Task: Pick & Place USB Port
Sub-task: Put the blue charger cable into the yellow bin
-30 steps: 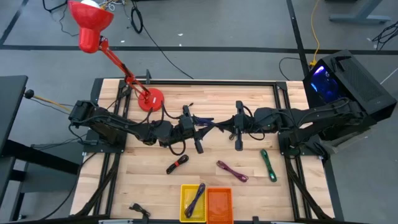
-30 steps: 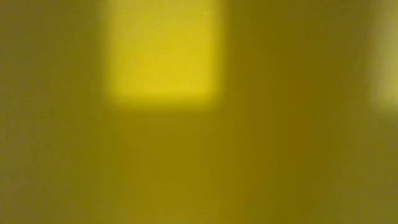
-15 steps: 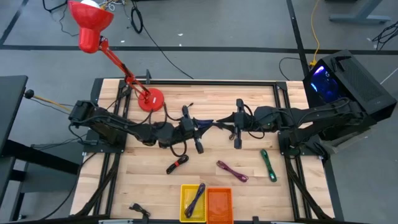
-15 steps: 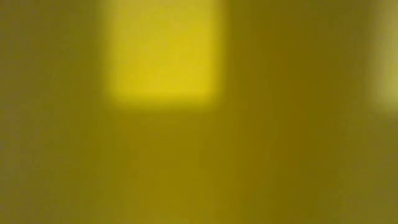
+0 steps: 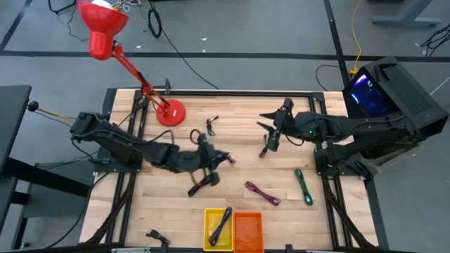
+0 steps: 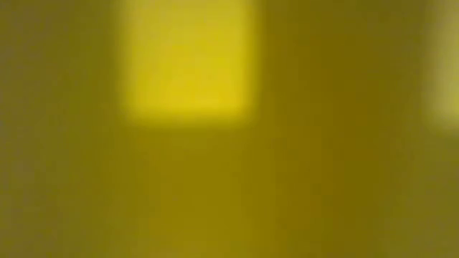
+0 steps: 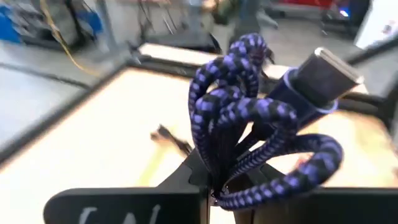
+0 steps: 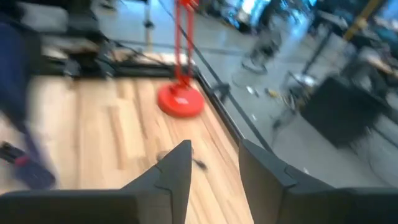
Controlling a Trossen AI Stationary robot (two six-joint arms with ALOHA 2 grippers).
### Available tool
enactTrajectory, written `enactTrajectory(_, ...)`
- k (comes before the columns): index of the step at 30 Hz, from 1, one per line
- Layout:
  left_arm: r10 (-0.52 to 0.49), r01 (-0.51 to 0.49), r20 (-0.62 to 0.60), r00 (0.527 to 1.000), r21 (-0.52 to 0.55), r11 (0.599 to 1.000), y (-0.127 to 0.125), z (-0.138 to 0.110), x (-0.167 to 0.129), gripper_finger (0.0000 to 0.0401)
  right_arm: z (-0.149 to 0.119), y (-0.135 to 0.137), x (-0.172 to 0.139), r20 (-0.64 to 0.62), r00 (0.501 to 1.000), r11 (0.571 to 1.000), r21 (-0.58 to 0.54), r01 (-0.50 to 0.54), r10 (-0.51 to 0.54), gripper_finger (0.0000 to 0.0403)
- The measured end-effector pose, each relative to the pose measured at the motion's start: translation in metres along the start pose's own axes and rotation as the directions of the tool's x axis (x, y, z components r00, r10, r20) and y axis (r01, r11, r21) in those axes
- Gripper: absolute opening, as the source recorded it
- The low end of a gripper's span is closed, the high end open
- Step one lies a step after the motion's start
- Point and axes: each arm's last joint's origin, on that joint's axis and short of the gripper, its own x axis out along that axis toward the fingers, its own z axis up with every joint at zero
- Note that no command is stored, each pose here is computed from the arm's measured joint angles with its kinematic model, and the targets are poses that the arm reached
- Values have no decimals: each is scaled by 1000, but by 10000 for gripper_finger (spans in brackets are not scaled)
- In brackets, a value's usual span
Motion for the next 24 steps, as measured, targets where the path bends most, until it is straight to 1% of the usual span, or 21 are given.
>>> enactTrajectory(1, -18, 17, -33, 999, -16, 1000, -1, 0, -10, 29, -3, -3, 0, -27, 1000, 1000, 1, 12, -12, 135)
enactTrajectory(3, -99, 90, -87, 991, -95, 991, -2, 3, -33, 29, -5, -8, 0, -50, 998, 999, 22, 33, -32, 132)
enactTrajectory(5, -198, 177, -95, 976, -191, 965, -8, 8, -51, 29, -8, -13, 1, -75, 996, 998, 35, 54, -51, 130)
enactTrajectory(7, -275, 246, -121, 954, -213, 946, -18, 4, -66, 29, -9, -17, 3, -84, 994, 996, 44, 73, -69, 127)
enactTrajectory(9, -327, 276, -179, 928, -261, 925, -28, -5, -74, 29, -10, -21, 5, -92, 992, 995, 50, 89, -84, 126)
enactTrajectory(11, -352, 273, -233, 906, -312, 910, -38, -15, -81, 29, -10, -24, 6, -92, 991, 992, 64, 104, -98, 125)
enactTrajectory(13, -380, 281, -246, 892, -356, 891, -50, -24, -85, 29, -9, -27, 7, -88, 990, 990, 83, 115, -107, 125)
enactTrajectory(16, -428, 320, -219, 877, -399, 860, -68, -32, -86, 29, -9, -30, 8, -88, 989, 988, 92, 126, -118, 125)
enactTrajectory(19, -500, 370, -231, 835, -438, 820, -82, -41, -80, 29, -10, -31, 8, -90, 988, 985, 107, 133, -124, 125)
enactTrajectory(20, -514, 371, -246, 822, -454, 810, -84, -45, -77, 29, -10, -31, 8, -91, 988, 985, 111, 134, -124, 125)
enactTrajectory(24, -505, 326, -321, 801, -475, 818, -90, -63, -62, 29, -10, -30, 9, -90, 991, 987, 116, 111, -101, 125)
